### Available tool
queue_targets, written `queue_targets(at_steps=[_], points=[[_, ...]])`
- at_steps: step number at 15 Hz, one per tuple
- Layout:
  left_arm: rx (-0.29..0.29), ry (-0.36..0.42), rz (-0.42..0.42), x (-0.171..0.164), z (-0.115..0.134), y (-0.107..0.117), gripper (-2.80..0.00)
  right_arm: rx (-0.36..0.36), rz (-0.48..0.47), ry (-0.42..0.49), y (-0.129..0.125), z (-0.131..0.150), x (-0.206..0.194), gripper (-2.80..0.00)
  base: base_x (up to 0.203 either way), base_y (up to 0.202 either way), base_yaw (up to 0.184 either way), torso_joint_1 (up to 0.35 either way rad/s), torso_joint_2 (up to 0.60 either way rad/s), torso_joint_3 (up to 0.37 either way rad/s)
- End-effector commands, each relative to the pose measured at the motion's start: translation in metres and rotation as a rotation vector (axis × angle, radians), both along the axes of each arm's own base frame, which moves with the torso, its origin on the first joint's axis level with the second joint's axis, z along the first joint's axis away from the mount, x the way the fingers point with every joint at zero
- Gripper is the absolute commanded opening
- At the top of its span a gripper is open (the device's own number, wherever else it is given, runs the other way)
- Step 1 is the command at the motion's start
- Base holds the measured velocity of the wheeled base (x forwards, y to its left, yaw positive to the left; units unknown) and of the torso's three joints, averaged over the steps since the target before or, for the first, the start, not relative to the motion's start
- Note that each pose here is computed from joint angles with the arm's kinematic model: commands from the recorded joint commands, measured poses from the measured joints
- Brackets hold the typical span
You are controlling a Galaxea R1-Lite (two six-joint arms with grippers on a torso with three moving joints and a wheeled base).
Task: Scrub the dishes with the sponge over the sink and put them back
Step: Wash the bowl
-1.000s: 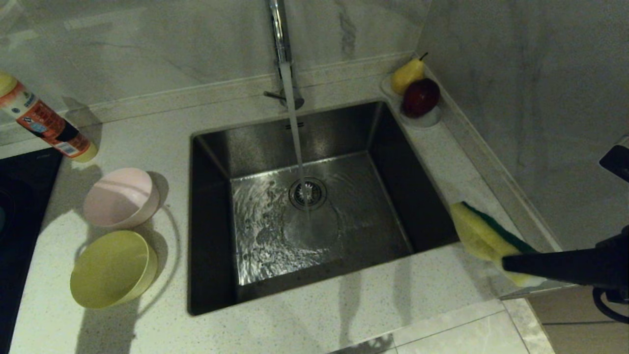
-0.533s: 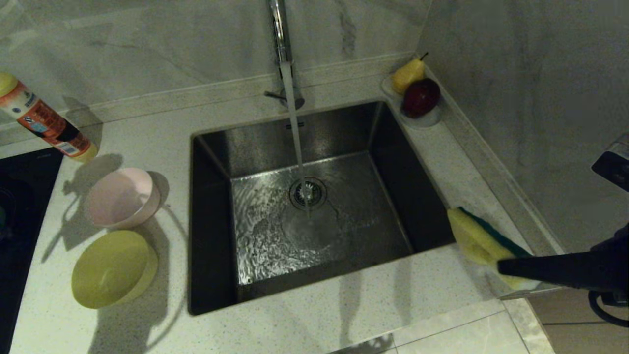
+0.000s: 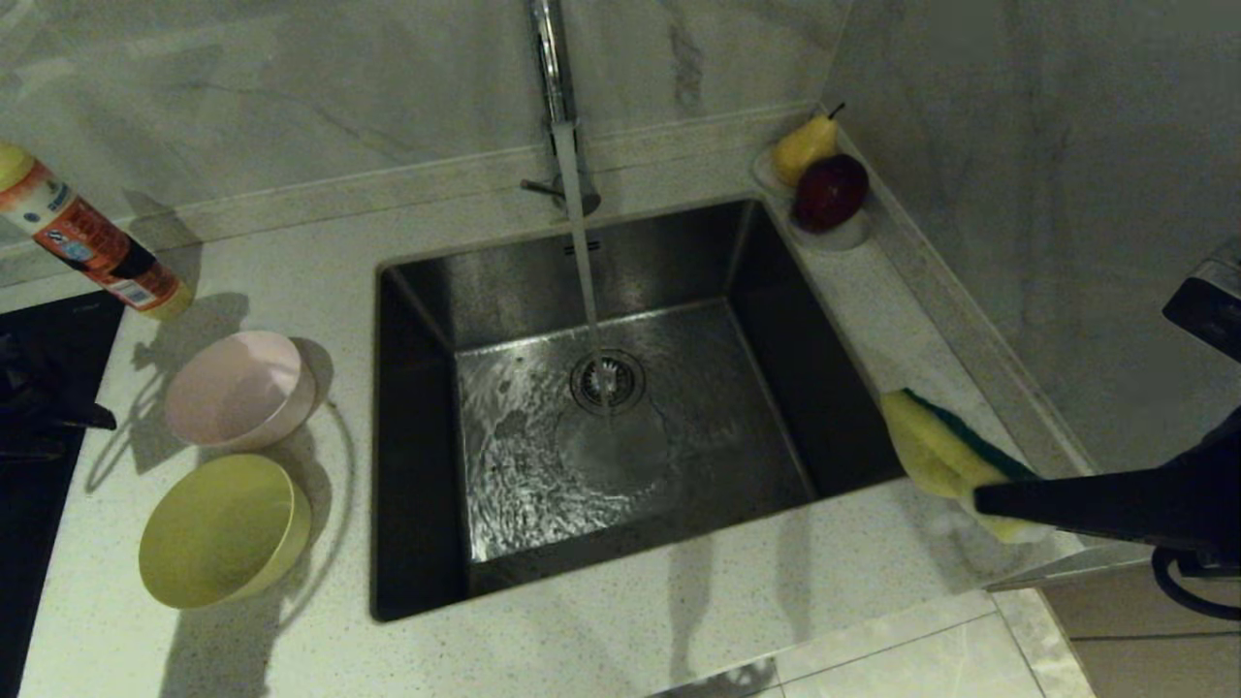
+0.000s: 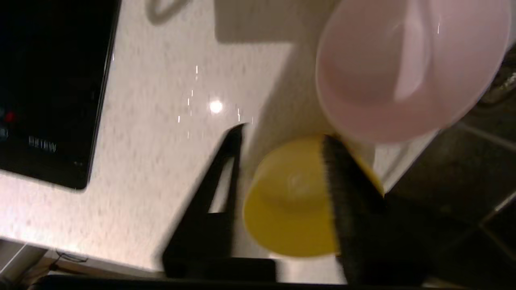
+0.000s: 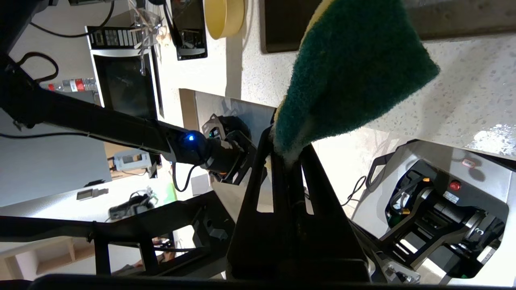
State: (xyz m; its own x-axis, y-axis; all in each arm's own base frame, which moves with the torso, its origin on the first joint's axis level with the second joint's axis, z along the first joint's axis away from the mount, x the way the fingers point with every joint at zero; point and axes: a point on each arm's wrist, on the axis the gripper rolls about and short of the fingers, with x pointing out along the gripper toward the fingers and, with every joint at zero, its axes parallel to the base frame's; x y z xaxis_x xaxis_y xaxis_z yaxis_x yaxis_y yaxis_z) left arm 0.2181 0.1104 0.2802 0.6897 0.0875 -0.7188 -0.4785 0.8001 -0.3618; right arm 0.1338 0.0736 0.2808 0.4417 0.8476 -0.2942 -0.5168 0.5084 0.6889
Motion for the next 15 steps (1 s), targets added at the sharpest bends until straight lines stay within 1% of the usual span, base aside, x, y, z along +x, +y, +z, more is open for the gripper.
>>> queue_targets(at_steps=[1, 3, 6, 7, 10, 13, 15], points=[[-0.013, 0.023, -0.01, 0.014, -0.007, 0.004, 0.0, 0.003, -0.008, 0.005, -0.003, -0.001, -0.002, -2.8, 0.0, 0.0, 0.0, 0.0, 0.0, 0.0], [-0.001, 0.022, -0.005, 0.025, -0.011, 0.006, 0.0, 0.002, -0.006, 0.01, -0.003, -0.002, -0.001, -2.8, 0.0, 0.0, 0.0, 0.0, 0.0, 0.0], [0.043, 0.068, 0.037, 0.043, -0.023, 0.006, 0.0, -0.004, -0.009, 0.02, -0.002, -0.006, 0.001, -2.8, 0.0, 0.0, 0.0, 0.0, 0.0, 0.0], [0.051, 0.063, 0.046, 0.049, -0.025, 0.004, 0.0, -0.002, -0.01, 0.016, -0.001, -0.008, 0.003, -2.8, 0.0, 0.0, 0.0, 0.0, 0.0, 0.0], [0.085, 0.069, 0.034, 0.064, -0.029, -0.006, 0.0, 0.003, -0.02, 0.009, -0.002, -0.012, 0.006, -2.8, 0.0, 0.0, 0.0, 0.0, 0.0, 0.0], [0.073, 0.02, 0.055, 0.072, -0.017, -0.011, 0.0, 0.003, -0.039, 0.01, -0.005, -0.013, 0.007, -2.8, 0.0, 0.0, 0.0, 0.0, 0.0, 0.0], [0.068, 0.025, 0.06, 0.072, -0.018, -0.011, 0.0, 0.005, -0.039, 0.006, -0.005, -0.012, 0.006, -2.8, 0.0, 0.0, 0.0, 0.0, 0.0, 0.0]])
